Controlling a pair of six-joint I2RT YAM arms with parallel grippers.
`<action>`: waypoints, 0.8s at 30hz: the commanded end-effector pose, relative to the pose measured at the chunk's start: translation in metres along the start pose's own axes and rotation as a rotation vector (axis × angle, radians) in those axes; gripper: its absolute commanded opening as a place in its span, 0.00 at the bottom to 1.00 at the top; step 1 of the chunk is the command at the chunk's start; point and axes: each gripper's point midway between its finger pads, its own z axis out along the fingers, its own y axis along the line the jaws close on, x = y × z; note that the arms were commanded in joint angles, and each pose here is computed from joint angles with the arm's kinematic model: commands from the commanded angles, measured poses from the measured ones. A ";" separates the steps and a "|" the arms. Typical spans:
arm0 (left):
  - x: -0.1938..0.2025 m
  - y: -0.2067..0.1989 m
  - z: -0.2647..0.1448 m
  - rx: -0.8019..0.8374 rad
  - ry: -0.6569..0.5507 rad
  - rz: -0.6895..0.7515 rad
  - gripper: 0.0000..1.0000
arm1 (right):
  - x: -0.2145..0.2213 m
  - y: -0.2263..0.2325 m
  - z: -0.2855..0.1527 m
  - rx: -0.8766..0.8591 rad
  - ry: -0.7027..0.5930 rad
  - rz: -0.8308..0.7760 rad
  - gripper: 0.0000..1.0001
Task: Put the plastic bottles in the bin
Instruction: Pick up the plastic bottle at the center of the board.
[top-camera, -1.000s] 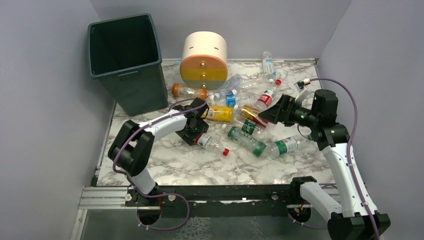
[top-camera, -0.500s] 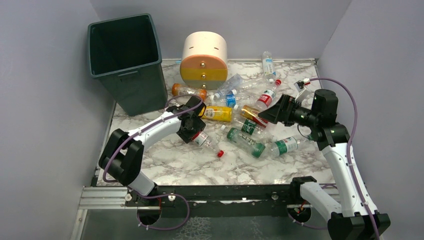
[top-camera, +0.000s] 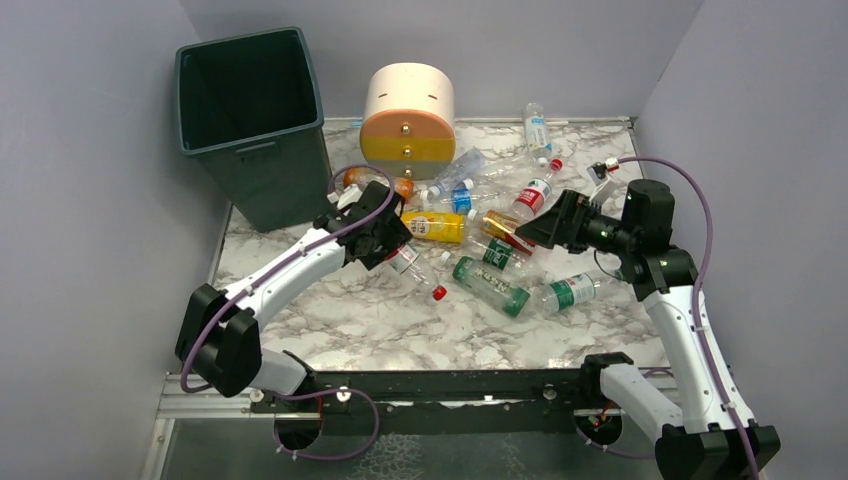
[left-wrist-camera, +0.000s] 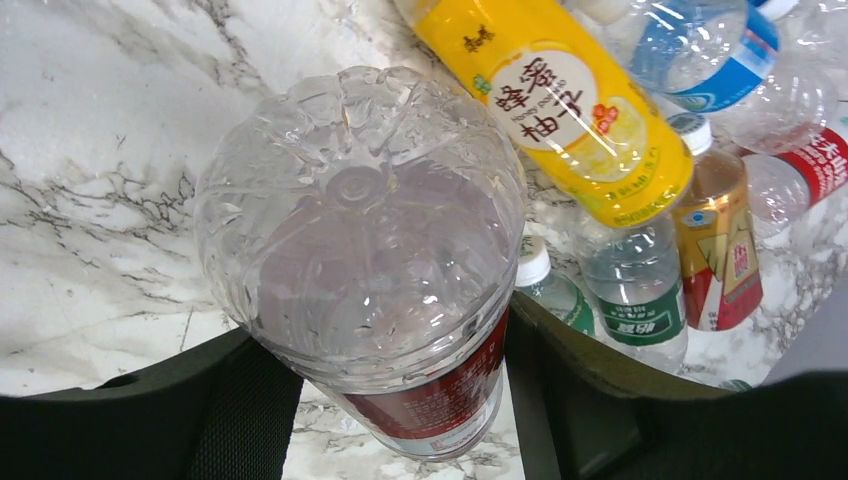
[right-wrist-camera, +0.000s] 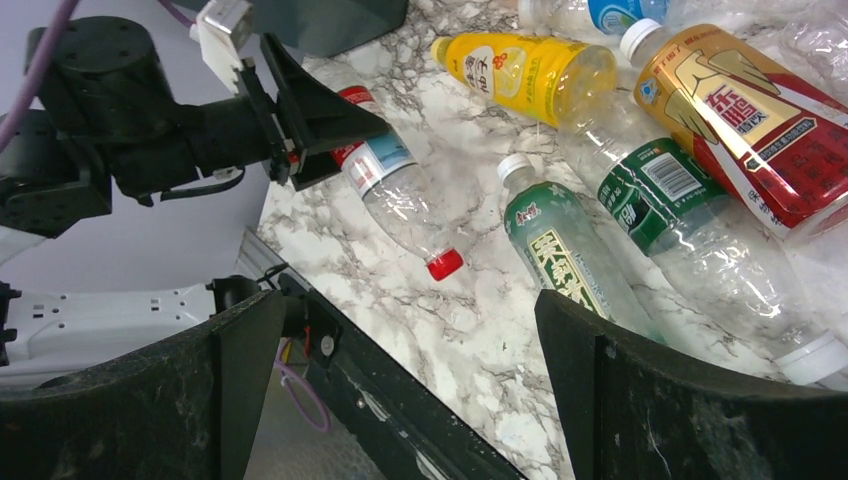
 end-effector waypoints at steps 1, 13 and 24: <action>-0.022 -0.025 -0.020 0.112 -0.088 0.050 0.71 | 0.000 0.004 0.001 -0.035 -0.003 -0.007 0.99; -0.068 -0.090 -0.095 0.426 -0.285 0.221 0.72 | 0.003 0.002 0.003 -0.040 0.007 0.002 0.99; -0.139 -0.133 -0.167 0.566 -0.519 0.318 0.72 | 0.003 0.005 0.000 -0.041 0.003 0.001 0.99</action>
